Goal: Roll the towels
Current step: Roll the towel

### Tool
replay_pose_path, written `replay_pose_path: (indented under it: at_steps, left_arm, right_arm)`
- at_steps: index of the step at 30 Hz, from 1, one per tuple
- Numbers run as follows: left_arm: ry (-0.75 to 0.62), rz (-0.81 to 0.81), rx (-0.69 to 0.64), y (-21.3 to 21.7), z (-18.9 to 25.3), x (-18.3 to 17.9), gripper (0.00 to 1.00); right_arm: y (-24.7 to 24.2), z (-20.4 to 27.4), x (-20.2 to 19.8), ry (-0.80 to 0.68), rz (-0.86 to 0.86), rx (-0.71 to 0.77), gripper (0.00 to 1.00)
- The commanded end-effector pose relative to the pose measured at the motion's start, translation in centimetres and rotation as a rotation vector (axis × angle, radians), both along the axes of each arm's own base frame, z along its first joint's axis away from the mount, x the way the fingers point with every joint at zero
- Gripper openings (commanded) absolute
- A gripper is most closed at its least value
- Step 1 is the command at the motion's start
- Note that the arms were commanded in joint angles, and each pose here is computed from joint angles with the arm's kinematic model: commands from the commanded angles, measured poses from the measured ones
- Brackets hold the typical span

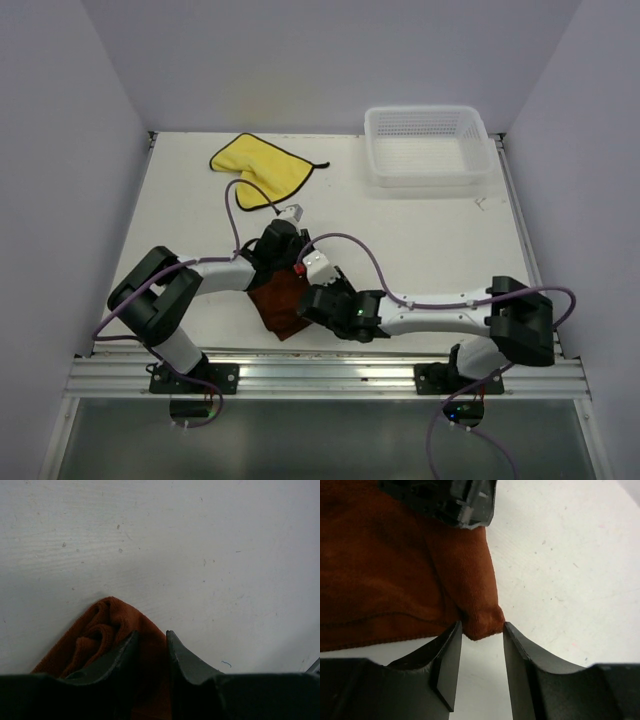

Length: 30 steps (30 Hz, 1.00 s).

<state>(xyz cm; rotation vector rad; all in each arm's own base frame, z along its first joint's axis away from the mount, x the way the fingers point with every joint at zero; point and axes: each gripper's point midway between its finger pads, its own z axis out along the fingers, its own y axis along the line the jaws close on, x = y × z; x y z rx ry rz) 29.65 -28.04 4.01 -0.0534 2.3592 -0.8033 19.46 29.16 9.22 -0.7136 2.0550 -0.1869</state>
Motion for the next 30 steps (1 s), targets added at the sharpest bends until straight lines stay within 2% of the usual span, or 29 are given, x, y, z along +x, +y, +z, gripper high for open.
replay_pose_path:
  at_steps: [1, 2, 3, 4, 6, 7, 14, 17, 24, 30]
  left_arm:
    - [0.018, 0.016, 0.026, 0.5, -1.1, -0.3, 0.33]
    - [0.015, 0.017, 0.029, 0.6, -1.1, -0.3, 0.33]
    - [0.018, 0.018, 0.032, 0.7, -1.2, -0.4, 0.33]
    - [0.017, 0.015, 0.035, 0.7, -1.1, -0.5, 0.33]
    - [0.016, 0.017, 0.039, 0.8, -1.1, -0.4, 0.33]
    - [0.017, 0.018, 0.041, 0.9, -1.1, -0.5, 0.33]
    - [0.003, 0.016, 0.036, 0.7, -0.3, -0.1, 0.33]
    - [0.003, 0.014, 0.043, 0.7, -0.3, -0.1, 0.33]
    - [0.001, 0.013, 0.055, 1.0, -0.1, -0.3, 0.33]
    - [-0.001, 0.014, 0.050, 0.8, 0.0, -0.2, 0.33]
  right_arm:
    - [0.7, 2.0, 0.0, 0.107, 0.014, 0.296, 0.43]
    - [0.5, 1.3, 0.1, 0.136, 0.022, 0.351, 0.43]
    - [1.3, 1.0, -0.8, 0.233, 0.078, 0.425, 0.44]
    - [0.9, 1.9, 0.7, 0.236, 0.053, 0.504, 0.45]
    - [1.0, 0.9, 0.1, 0.337, 0.102, 0.556, 0.46]
    - [0.7, 1.2, 1.0, 0.336, 0.091, 0.582, 0.47]
    - [1.5, 0.7, 2.5, 0.359, 0.164, 0.536, 0.56]
    - [1.4, -0.2, 3.5, 0.369, 0.144, 0.510, 0.57]
    - [-0.4, -2.4, 6.1, 0.447, 0.071, 0.587, 0.59]
    - [1.0, -3.5, 4.9, 0.553, 0.152, 0.644, 0.59]
